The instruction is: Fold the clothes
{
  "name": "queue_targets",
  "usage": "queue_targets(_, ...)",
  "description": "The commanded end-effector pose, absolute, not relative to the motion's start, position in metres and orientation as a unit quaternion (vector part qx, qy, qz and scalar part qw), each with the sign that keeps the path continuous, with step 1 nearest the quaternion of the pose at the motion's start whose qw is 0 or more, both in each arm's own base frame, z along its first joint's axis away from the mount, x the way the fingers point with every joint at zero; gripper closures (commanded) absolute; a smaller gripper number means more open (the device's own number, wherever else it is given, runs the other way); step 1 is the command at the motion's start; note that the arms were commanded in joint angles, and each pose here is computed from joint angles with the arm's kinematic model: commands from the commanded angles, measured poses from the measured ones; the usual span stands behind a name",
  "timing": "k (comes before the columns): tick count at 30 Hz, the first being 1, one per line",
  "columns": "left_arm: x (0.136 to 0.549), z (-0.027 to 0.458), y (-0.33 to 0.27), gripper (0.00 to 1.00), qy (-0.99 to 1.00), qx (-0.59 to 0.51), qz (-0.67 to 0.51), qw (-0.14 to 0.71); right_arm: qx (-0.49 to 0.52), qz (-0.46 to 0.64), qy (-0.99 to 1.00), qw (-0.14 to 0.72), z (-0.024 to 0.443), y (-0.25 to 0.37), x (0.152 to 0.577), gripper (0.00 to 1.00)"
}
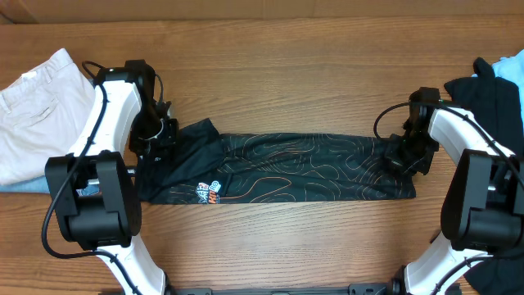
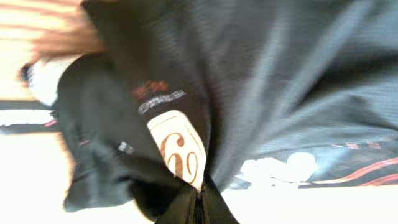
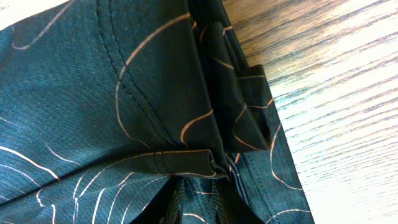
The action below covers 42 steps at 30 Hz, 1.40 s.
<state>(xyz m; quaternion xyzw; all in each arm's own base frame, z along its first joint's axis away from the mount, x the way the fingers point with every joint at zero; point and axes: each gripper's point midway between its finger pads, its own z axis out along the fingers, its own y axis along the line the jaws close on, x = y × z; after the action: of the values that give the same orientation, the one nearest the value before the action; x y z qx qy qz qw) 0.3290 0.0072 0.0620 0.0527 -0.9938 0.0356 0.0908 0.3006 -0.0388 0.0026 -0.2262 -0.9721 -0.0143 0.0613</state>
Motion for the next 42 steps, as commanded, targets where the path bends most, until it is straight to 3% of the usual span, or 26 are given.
queue_targets(1, 0.326, 0.071, 0.038, 0.96, -0.991, 0.085, -0.063, 0.086, -0.224, -0.012, -0.972, 0.062, 0.003, -0.039, 0.296, 0.8)
queue_targets(6, 0.322, 0.075, 0.059, 0.95, -0.982, 0.123, -0.116, 0.086, -0.223, -0.012, -0.973, 0.063, 0.003, -0.039, 0.296, 0.81)
queue_targets(34, 0.333, 0.071, 0.053, 0.92, -0.985, 0.137, -0.084, 0.065, -0.223, -0.012, -0.973, 0.064, 0.003, -0.039, 0.295, 0.8)
queue_targets(37, 0.334, 0.069, 0.04, 0.96, -0.99, 0.119, -0.044, 0.068, -0.223, -0.012, -0.973, 0.064, 0.003, -0.039, 0.295, 0.8)
queue_targets(42, 0.34, 0.074, -0.015, 0.96, -0.99, 0.004, 0.125, 0.058, -0.223, -0.012, -0.973, 0.064, 0.003, -0.039, 0.295, 0.8)
